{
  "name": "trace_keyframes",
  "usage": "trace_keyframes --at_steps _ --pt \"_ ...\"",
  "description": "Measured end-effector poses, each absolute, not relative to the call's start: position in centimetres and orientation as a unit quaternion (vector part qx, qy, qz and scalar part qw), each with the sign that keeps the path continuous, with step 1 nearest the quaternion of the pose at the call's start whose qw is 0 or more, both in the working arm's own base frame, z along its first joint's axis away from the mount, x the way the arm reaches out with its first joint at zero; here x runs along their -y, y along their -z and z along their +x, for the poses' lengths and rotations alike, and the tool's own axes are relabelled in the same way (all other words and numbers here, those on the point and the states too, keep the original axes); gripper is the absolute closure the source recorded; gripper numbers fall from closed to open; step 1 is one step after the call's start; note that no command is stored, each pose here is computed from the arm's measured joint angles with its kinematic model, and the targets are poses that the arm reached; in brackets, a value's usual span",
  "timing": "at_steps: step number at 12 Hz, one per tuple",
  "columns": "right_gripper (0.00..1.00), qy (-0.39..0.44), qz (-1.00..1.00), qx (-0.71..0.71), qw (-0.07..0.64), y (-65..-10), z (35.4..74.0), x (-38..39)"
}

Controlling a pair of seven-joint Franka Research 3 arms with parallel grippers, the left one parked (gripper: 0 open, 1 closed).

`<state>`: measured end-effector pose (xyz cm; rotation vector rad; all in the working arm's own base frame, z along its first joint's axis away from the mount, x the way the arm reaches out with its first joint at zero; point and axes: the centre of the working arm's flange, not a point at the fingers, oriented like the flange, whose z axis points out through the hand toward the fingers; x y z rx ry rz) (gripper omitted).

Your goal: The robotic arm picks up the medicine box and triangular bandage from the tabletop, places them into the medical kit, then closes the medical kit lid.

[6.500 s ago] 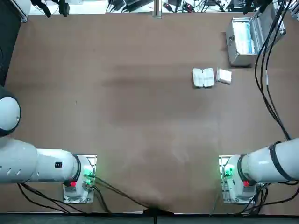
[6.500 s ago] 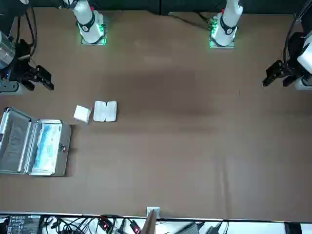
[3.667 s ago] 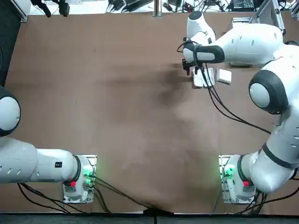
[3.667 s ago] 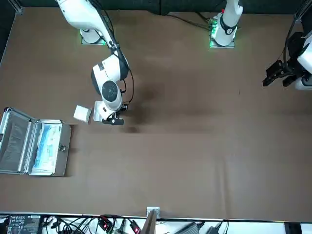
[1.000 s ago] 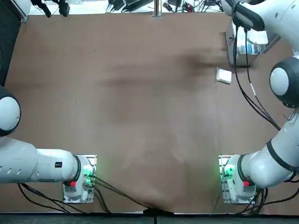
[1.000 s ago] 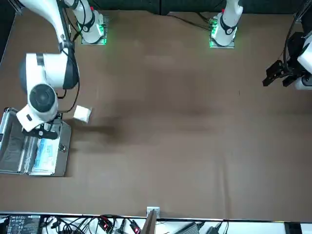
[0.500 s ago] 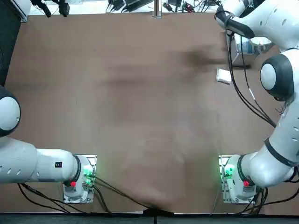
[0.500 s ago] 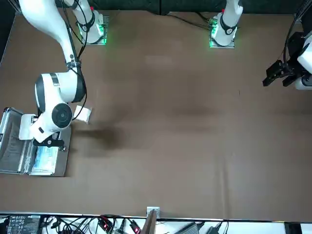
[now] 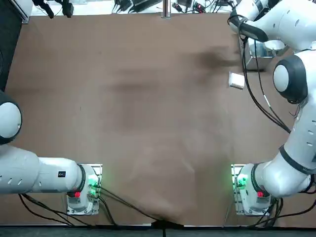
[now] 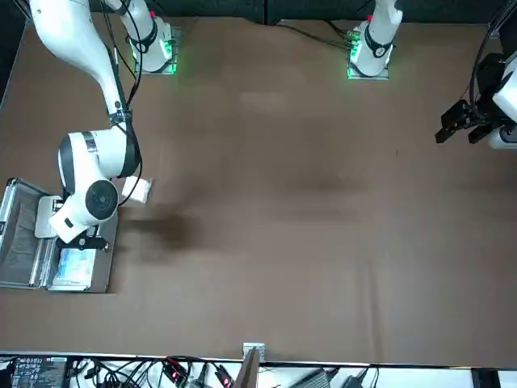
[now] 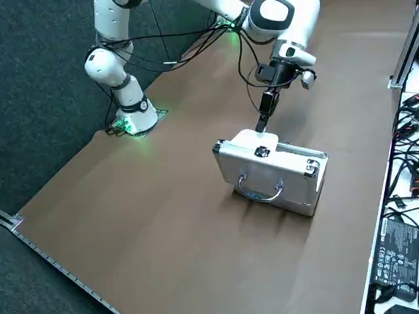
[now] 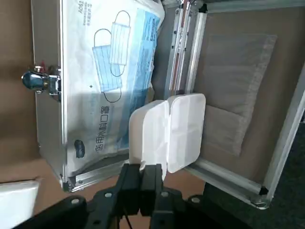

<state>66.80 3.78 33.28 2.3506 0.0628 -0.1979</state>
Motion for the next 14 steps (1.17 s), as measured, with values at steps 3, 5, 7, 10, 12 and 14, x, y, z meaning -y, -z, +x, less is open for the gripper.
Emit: trace_keyframes --at_steps 3,5,7,10,12,14 --pt "0.98 0.074 0.921 -0.016 0.382 -32.5 66.9 -3.9" --pt "0.98 0.070 0.920 -0.006 0.385 -31.5 67.0 -3.9" --pt "0.97 0.071 0.919 -0.005 0.387 -30.5 67.0 -4.0" --pt "0.86 0.071 0.919 -0.009 0.387 -29.6 67.1 -4.1" --pt "0.67 0.071 0.919 -0.010 0.387 -29.4 67.2 -4.1" --pt "0.48 0.071 0.919 -0.010 0.387 -29.4 67.2 -4.2"
